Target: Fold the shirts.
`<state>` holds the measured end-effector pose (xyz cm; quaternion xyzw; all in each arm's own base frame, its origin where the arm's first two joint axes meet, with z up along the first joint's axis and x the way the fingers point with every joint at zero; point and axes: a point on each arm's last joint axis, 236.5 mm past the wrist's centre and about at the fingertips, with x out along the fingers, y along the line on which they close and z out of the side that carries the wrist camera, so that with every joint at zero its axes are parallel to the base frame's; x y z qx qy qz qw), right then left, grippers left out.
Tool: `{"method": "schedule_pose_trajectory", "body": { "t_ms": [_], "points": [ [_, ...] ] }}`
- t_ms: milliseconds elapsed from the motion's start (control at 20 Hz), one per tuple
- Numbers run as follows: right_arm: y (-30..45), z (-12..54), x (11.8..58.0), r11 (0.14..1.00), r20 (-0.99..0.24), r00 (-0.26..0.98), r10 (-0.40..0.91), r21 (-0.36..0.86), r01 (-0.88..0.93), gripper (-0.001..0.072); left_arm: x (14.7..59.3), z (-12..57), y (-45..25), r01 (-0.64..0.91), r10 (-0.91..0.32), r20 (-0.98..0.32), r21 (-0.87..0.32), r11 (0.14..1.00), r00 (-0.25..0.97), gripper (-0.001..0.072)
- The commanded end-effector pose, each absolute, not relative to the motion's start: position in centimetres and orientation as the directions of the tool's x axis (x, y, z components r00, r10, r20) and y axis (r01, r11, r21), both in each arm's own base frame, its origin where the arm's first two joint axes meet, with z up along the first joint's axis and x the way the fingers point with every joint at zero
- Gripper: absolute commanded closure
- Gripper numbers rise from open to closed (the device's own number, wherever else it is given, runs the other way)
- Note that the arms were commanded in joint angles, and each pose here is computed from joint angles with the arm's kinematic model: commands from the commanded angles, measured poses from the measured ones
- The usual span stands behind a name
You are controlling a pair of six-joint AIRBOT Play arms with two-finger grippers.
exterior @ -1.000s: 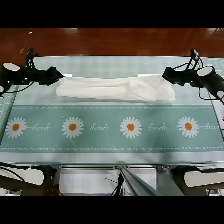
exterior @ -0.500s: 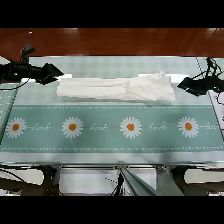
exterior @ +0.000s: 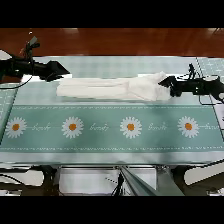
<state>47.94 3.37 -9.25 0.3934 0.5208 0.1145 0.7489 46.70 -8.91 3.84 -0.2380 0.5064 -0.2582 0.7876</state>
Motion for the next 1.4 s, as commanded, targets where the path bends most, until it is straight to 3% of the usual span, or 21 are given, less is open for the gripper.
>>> {"method": "schedule_pose_trajectory", "body": {
  "t_ms": [0, 50, 100, 150, 200, 450, 650, 1150, 1350],
  "points": [
    [7.4, -7.8, 49.8, 0.639, -0.600, 0.478, 0.642, 0.763, 0.098, 0.0471, 46.8, 4.8, -10.0, 0.185, -0.674, -0.645, -0.659, 0.729, 0.359, 0.0095],
    [7.8, -6.6, 50.1, 0.624, -0.577, 0.492, 0.652, 0.777, 0.085, 0.0690, 46.9, 5.1, -10.2, 0.185, -0.681, -0.637, -0.667, 0.722, 0.361, 0.0120],
    [8.0, -5.3, 50.1, 0.618, -0.561, 0.498, 0.661, 0.784, 0.064, 0.0685, 46.8, 5.3, -10.5, 0.185, -0.692, -0.626, -0.679, 0.711, 0.360, 0.0284],
    [8.3, -3.8, 49.7, 0.622, -0.551, 0.497, 0.670, 0.783, 0.029, 0.0685, 46.7, 5.6, -10.8, 0.187, -0.705, -0.614, -0.692, 0.697, 0.356, 0.0525],
    [8.5, -2.4, 49.2, 0.634, -0.553, 0.489, 0.675, 0.774, 0.000, 0.0686, 46.7, 5.9, -11.5, 0.194, -0.717, -0.602, -0.703, 0.685, 0.352, 0.0682],
    [8.8, 3.3, 43.7, 0.770, -0.694, 0.402, 0.598, 0.637, -0.045, 0.0686, 45.9, 6.0, -18.8, 0.286, -0.754, -0.585, -0.699, 0.656, 0.298, 0.0689],
    [9.2, 7.9, 40.0, 0.874, -0.775, 0.429, 0.463, 0.481, -0.074, 0.0686, 44.2, 5.7, -25.9, 0.364, -0.773, -0.583, -0.683, 0.633, 0.250, 0.0690],
    [13.1, 15.7, 33.1, 0.903, -0.755, 0.503, 0.420, 0.405, -0.146, 0.0686, 33.9, -1.9, -38.3, 0.364, -0.767, -0.640, -0.725, 0.585, -0.040, 0.0690],
    [13.8, 15.9, 31.0, 0.920, -0.782, 0.488, 0.388, 0.356, -0.160, 0.0686, 29.6, -4.2, -43.0, 0.298, -0.791, -0.591, -0.792, 0.533, -0.157, 0.0690]
  ]
}}
